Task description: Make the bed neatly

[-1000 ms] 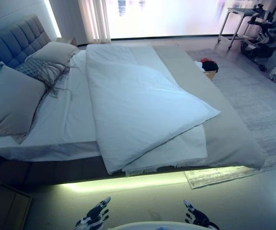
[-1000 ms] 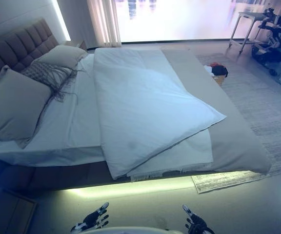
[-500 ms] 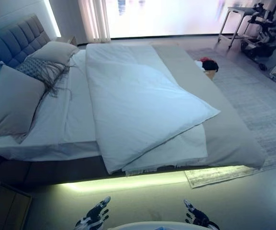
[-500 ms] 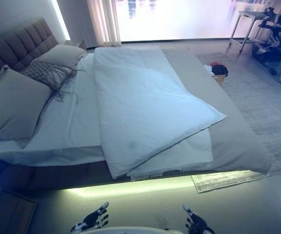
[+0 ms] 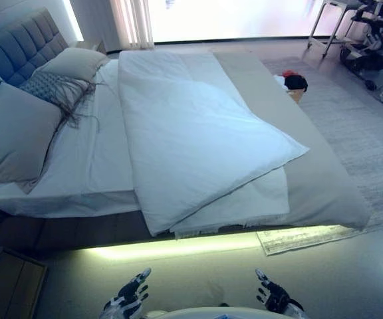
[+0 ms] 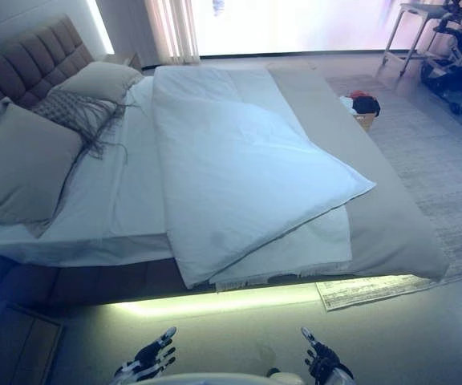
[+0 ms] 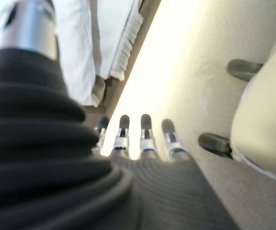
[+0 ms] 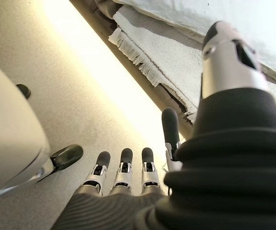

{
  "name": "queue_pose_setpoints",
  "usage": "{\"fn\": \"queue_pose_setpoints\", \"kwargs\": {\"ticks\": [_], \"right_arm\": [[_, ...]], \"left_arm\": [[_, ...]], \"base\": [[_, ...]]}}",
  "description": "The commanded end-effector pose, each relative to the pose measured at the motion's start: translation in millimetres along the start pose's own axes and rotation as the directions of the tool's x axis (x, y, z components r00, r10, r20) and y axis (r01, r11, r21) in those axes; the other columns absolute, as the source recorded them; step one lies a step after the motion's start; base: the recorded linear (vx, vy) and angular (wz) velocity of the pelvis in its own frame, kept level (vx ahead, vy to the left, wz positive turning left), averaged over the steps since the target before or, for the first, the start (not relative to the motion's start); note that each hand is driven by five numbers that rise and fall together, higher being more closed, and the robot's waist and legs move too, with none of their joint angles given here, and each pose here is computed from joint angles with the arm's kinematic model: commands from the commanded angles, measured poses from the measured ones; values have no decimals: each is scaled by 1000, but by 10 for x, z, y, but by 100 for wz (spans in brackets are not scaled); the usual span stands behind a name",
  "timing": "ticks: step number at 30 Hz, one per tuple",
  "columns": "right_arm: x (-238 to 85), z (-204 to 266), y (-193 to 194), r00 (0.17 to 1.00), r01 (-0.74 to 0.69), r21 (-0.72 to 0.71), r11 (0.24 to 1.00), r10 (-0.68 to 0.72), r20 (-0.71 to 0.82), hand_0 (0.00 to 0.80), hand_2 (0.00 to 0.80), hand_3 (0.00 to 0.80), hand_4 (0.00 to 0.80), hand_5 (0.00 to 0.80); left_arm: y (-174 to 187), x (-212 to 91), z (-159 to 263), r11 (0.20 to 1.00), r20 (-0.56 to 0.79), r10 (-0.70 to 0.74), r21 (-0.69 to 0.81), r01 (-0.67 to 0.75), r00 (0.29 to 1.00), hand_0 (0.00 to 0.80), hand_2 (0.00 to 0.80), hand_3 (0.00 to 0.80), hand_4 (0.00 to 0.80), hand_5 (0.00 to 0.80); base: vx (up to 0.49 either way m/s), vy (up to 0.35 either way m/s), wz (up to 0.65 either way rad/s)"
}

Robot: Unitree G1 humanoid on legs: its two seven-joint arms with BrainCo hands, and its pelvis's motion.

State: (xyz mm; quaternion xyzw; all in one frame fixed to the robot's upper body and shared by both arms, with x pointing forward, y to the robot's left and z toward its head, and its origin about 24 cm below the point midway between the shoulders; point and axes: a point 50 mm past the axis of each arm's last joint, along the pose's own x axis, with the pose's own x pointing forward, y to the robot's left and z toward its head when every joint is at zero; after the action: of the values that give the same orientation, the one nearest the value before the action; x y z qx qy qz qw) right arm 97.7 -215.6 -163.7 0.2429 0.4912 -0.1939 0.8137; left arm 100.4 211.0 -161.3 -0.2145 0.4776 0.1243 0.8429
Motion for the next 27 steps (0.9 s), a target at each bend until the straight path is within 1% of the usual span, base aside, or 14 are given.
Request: {"fn": "queue_pose_setpoints", "kwargs": {"ticks": [1,4,5,7,12,15,18,24,27], "right_arm": [[34,216,2,999,42,-45,998,-41,21,0,0,0,0,0],[4,201,-154,990,141,-84,987,-143,-18,0,0,0,0,0],[-7,201,-193,988,152,-75,985,-154,-19,0,0,0,0,0],[-22,223,-252,988,156,-42,987,-157,-15,0,0,0,0,0],[-60,167,-356,987,162,-26,987,-162,-22,0,0,0,0,0],[-75,53,-367,985,164,-3,987,-164,-59,0,0,0,0,0],[-63,9,-303,991,128,40,991,-126,-51,0,0,0,0,0],[8,125,-52,999,26,65,998,-28,33,0,0,0,0,0],[27,232,25,997,-21,53,998,17,77,0,0,0,0,0]], "left_arm": [[-152,79,252,989,132,-9,-142,28,991,0,0,0,0,0],[-159,72,191,977,135,2,-211,27,991,0,0,0,0,0],[-161,68,166,976,133,3,-215,26,991,0,0,0,0,0],[-134,55,133,973,127,9,-228,20,992,0,0,0,0,0],[-47,20,68,963,124,41,-270,-6,991,0,0,0,0,0],[-26,10,47,963,120,43,-269,-9,992,0,0,0,0,0],[7,5,88,970,127,39,-241,-7,991,0,0,0,0,0],[-12,41,267,984,140,16,-175,9,990,0,0,0,0,0],[3,45,331,988,142,11,-154,11,990,0,0,0,0,0]], "base": [[36,-70,-23],[192,43,-37],[330,114,-44],[413,138,-32],[395,157,-13],[390,275,-50],[357,263,-53],[224,192,6],[230,143,-20]]}}
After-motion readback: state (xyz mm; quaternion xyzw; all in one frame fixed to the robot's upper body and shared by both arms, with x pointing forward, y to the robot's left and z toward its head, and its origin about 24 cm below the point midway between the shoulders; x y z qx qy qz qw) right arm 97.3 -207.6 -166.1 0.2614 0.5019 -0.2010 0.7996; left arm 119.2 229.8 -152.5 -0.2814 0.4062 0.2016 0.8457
